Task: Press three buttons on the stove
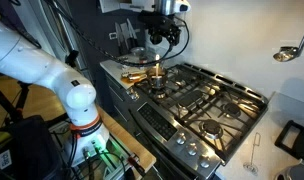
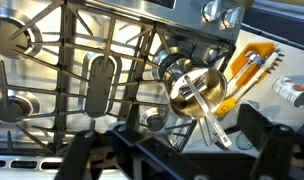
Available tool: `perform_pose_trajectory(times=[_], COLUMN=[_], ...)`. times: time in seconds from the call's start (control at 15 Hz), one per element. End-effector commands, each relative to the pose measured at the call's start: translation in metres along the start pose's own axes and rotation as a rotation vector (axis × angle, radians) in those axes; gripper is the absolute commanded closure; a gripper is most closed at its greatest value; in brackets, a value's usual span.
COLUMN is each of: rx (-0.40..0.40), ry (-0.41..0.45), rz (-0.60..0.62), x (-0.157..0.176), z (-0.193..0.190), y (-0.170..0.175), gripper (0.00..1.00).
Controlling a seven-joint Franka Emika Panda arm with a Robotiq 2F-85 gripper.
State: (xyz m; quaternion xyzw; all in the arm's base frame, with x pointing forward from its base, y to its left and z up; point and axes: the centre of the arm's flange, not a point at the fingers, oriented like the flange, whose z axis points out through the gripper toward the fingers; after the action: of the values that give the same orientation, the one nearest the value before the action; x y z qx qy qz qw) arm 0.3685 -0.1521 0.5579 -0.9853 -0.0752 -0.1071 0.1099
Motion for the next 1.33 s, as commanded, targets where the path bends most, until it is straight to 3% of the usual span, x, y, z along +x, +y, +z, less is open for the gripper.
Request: perform_pose_trajectory(times=[0.0, 0.4, 0.73, 1.27], rx=[0.000, 0.004, 0.012, -0.149], ry=[0.000, -0.009, -0.132, -0.193], rz=[0.000, -0.013, -0.001, 0.274], x=[0.000, -0.001, -0.035, -0.095], z=[0.000, 0.005, 0.057, 0.124], y=[0.000, 0.000, 0.013, 0.076], gripper=[0.00, 0.00, 0.00, 0.00])
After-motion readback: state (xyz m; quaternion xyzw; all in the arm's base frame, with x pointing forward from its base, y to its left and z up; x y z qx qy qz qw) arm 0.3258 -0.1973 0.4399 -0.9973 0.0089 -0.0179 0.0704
